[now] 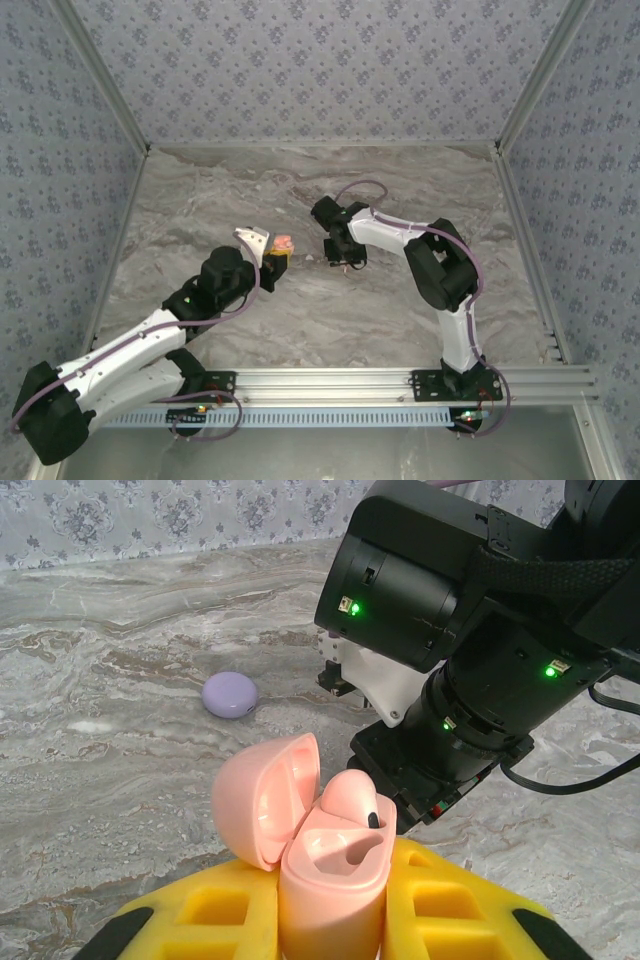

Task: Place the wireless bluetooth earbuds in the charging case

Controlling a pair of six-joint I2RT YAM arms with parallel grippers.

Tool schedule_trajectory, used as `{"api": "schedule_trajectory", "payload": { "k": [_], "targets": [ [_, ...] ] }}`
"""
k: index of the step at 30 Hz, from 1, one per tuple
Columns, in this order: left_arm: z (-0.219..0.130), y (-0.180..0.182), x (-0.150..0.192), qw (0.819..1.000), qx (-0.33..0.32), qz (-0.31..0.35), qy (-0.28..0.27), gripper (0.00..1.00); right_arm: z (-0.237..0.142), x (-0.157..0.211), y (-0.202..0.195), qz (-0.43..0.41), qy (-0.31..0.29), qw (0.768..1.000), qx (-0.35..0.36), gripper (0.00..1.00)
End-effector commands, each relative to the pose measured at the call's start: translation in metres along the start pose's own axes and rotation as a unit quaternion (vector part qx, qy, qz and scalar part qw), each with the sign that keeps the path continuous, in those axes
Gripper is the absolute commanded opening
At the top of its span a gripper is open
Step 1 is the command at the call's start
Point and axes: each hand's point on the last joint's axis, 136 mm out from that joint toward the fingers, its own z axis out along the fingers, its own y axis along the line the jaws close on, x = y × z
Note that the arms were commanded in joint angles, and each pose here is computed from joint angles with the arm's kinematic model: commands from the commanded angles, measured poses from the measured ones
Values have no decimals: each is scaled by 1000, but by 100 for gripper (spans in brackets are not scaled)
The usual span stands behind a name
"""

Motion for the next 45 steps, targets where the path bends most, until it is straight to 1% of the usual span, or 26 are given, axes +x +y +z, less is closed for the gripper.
{"api": "schedule_trajectory", "payload": {
  "k": [1, 14, 26, 34, 41, 42, 45],
  "targets": [
    [-2, -7, -24, 999, 14, -5, -30, 22, 2, 2, -4, 6, 7, 1000, 22, 33],
    [-2, -8, -24, 999, 16, -6, -31, 22, 9, 7, -6, 11, 15, 1000, 26, 33],
    [-3, -8, -22, 999, 18, -7, -29, 21, 14, 10, -7, 16, 17, 999, 26, 23],
    [4, -9, -12, 999, 24, -13, -18, 22, -2, 0, -4, 6, -22, 1000, -3, 23],
    [25, -15, 6, 998, 44, -33, 7, 21, -20, -9, -7, -8, -61, 998, -27, 22],
    [27, -16, 8, 998, 47, -36, 9, 21, -24, -14, -5, -7, -76, 997, -33, 22],
    [36, -18, 16, 997, 54, -45, 16, 22, -31, -18, -7, -5, -95, 995, -43, 21]
  ]
}}
